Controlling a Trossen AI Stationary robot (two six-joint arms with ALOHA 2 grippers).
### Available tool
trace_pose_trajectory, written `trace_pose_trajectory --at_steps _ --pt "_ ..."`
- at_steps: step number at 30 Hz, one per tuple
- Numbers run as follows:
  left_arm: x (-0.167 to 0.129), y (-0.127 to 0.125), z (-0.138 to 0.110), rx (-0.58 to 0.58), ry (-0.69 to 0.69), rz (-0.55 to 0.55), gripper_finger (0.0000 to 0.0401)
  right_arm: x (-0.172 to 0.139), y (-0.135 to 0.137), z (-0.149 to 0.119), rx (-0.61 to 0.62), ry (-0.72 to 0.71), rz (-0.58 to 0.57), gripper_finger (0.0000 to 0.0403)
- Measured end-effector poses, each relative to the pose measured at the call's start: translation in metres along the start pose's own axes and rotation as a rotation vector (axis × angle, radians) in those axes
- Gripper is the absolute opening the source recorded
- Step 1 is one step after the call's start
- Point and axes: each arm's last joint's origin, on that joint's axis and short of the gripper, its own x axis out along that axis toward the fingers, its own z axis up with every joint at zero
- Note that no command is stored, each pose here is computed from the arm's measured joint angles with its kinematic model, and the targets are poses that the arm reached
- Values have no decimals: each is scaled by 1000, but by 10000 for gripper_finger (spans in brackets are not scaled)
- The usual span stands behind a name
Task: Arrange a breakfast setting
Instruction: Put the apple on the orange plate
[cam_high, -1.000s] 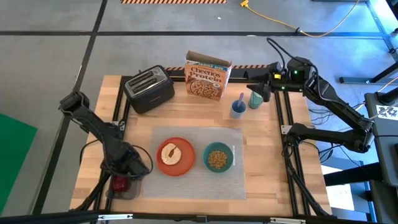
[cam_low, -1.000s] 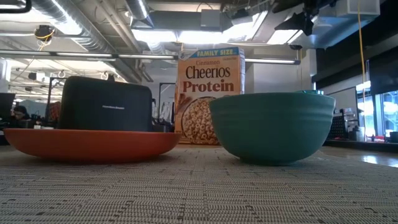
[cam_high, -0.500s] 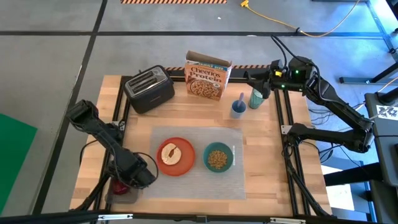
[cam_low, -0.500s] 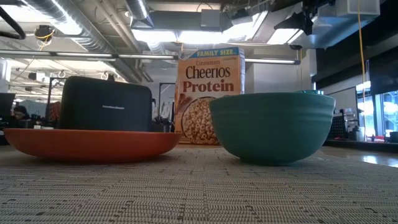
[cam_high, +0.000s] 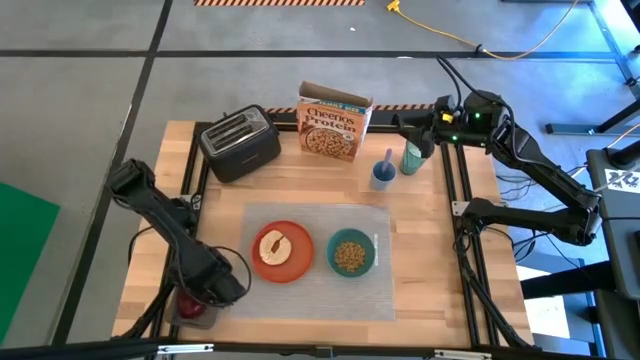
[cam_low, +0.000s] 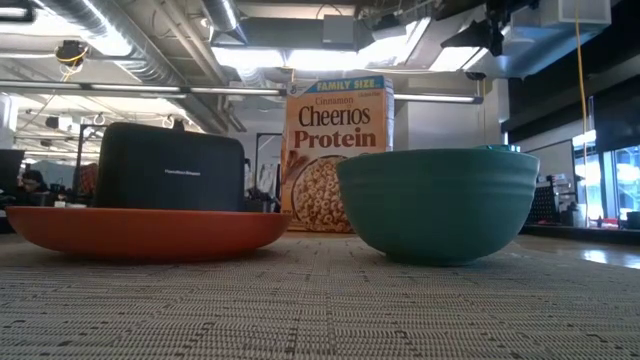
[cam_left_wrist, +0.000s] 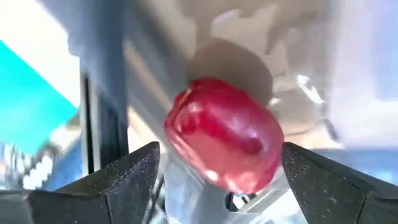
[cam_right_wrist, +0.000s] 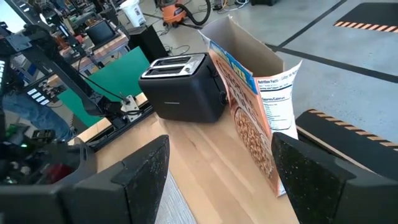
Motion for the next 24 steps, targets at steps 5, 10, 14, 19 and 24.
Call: trace_pose_trajectory --at_steps 5,10,14,19,24 --pt "-17 6 -6 257 -103 -58 330 0 1 3 4 -37 -3 273" --pt "-13 10 -10 480 -216 -53 331 0 1 5 32 -57 5 273" --pt "-8 12 -8 541 -249 -27 346 2 9 2 41 -37 38 273" --pt "-6 14 -8 695 -184 4 359 6 23 -3 34 -30 31 273" --pt "-18 27 -9 644 -214 -38 356 11 35 -8 49 -24 12 273"
